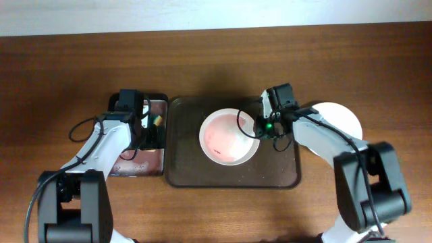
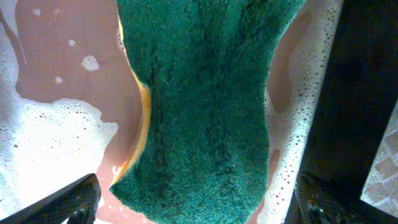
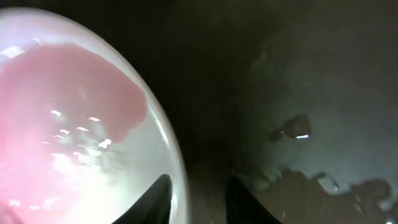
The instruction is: Clean dirty plates on tray and stack at the side
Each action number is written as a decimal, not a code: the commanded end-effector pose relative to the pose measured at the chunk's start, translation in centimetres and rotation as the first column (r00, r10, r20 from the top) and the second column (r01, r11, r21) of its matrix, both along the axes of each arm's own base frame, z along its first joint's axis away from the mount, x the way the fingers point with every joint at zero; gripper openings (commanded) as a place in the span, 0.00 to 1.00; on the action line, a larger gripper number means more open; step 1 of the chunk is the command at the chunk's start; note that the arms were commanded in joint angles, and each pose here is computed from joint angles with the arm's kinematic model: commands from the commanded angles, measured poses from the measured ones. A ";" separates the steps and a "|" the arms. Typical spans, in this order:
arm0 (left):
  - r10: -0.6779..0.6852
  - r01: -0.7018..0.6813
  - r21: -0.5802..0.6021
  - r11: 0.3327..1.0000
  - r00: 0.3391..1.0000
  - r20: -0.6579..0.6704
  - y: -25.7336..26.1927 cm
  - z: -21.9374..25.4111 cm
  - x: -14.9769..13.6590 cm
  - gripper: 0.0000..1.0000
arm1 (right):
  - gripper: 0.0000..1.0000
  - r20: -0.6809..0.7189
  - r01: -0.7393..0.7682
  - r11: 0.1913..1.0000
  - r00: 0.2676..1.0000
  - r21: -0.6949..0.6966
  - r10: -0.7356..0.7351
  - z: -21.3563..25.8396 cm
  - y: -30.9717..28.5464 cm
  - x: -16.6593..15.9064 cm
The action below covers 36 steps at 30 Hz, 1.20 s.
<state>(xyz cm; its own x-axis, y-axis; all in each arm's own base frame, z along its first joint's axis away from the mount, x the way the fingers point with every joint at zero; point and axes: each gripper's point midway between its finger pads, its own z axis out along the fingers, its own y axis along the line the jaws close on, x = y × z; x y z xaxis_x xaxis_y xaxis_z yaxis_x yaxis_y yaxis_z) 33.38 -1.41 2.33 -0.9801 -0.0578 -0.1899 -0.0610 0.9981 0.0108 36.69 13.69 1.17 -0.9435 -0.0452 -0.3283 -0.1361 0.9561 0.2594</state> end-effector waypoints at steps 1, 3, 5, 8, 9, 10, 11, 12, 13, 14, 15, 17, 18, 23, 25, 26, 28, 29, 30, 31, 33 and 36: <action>-0.004 0.004 -0.012 1.000 1.000 0.020 -0.1 0.6 0.3 0.99 | 0.04 -0.066 -0.032 0.999 0.997 0.013 0.032 -1.8 0.3 -1.1; -0.004 0.004 -0.012 1.000 1.000 0.020 -0.1 0.6 0.3 0.99 | 0.04 -0.127 0.035 0.997 0.992 0.069 -0.026 -1.7 0.9 -1.9; -0.004 0.004 -0.012 1.000 1.000 0.020 -0.1 0.6 0.3 0.99 | 0.04 -0.359 0.323 0.943 0.892 0.082 -0.274 -2.1 1.0 -4.8; -0.004 0.004 -0.012 1.000 1.000 0.020 -0.1 0.6 0.3 0.99 | 0.04 -0.525 0.546 0.837 0.710 -0.011 -0.470 -2.3 0.6 -7.4; -0.004 0.004 -0.012 1.000 1.000 0.020 -0.1 0.6 0.3 0.99 | 0.04 -0.544 0.544 0.839 0.710 0.021 -0.447 -2.1 1.2 -7.4; -0.004 0.004 -0.012 1.000 1.000 0.020 -0.1 0.6 0.3 0.99 | 0.05 -0.549 0.542 0.840 0.713 0.038 -0.435 -1.9 1.5 -7.3; -0.004 0.004 -0.012 1.000 1.000 0.020 -0.1 0.6 0.3 0.99 | 0.17 -0.534 0.541 0.840 0.721 0.035 -0.442 -2.0 1.3 -7.0; -0.004 0.004 -0.012 1.000 1.000 0.020 -0.1 0.6 0.3 0.99 | 0.31 -0.499 0.545 0.839 0.728 0.007 -0.469 -2.3 0.6 -6.6; -0.004 0.004 -0.012 1.000 1.000 0.020 -0.1 0.6 0.3 0.99 | 0.32 -0.456 0.543 0.840 0.744 -0.015 -0.489 -2.6 -0.1 -6.1; -0.004 0.004 -0.012 1.000 1.000 0.020 -0.1 0.6 0.3 0.99 | 0.32 -0.386 0.496 0.868 0.798 -0.013 -0.462 -2.7 -0.6 -5.0; -0.004 0.004 -0.012 1.000 1.000 0.020 -0.1 0.6 0.3 0.99 | 0.32 -0.305 0.437 0.900 0.857 0.003 -0.415 -2.6 -0.8 -3.5; -0.004 0.004 -0.012 1.000 1.000 0.020 -0.1 0.6 0.3 0.99 | 0.25 -0.221 0.356 0.934 0.912 0.005 -0.346 -2.4 -1.0 -2.2; -0.005 0.005 -0.017 1.000 1.000 0.020 -0.2 0.6 0.3 0.99 | 0.21 -0.205 0.337 0.941 0.921 -0.013 -0.333 -2.5 -1.3 -2.2; -0.005 0.005 -0.018 1.000 1.000 0.019 -0.2 0.6 0.3 0.99 | 0.04 -0.264 0.300 0.952 0.915 -0.056 -0.304 -2.9 -1.7 -4.1; -0.005 0.005 -0.019 1.000 1.000 0.020 -0.2 0.6 0.3 0.99 | 0.04 -0.324 0.288 0.957 0.904 -0.019 -0.279 -2.8 -0.9 -5.2; -0.005 0.005 -0.019 1.000 1.000 0.021 -0.2 0.6 0.4 0.99 | 0.04 -0.328 0.288 0.957 0.903 -0.022 -0.279 -2.8 -0.9 -5.3; -0.005 0.006 -0.019 1.000 0.999 0.039 -0.2 0.7 0.8 0.99 | 0.04 -0.327 0.288 0.957 0.903 -0.022 -0.279 -2.8 -0.9 -5.2; -0.005 0.006 -0.020 1.000 0.998 0.064 -0.3 0.9 1.4 0.99 | 0.04 -0.327 0.288 0.957 0.903 -0.022 -0.279 -2.8 -0.9 -5.3; -0.004 0.006 -0.020 1.000 0.996 0.090 -0.3 1.1 2.0 0.98 | 0.04 -0.327 0.288 0.957 0.903 -0.022 -0.279 -2.8 -0.9 -5.3; -0.001 0.002 -0.005 1.000 0.993 0.116 0.0 1.2 2.6 0.97 | 0.04 -0.327 0.288 0.957 0.903 -0.022 -0.279 -2.8 -0.9 -5.3; 0.010 -0.017 0.047 0.999 0.988 0.151 0.9 1.5 3.4 0.95 | 0.04 -0.327 0.288 0.957 0.903 -0.022 -0.279 -2.8 -0.9 -5.3; 0.012 -0.020 0.059 0.998 0.991 0.132 1.1 0.0 3.4 0.84 | 0.04 -0.327 0.288 0.957 0.903 -0.023 -0.279 -2.8 -0.9 -5.3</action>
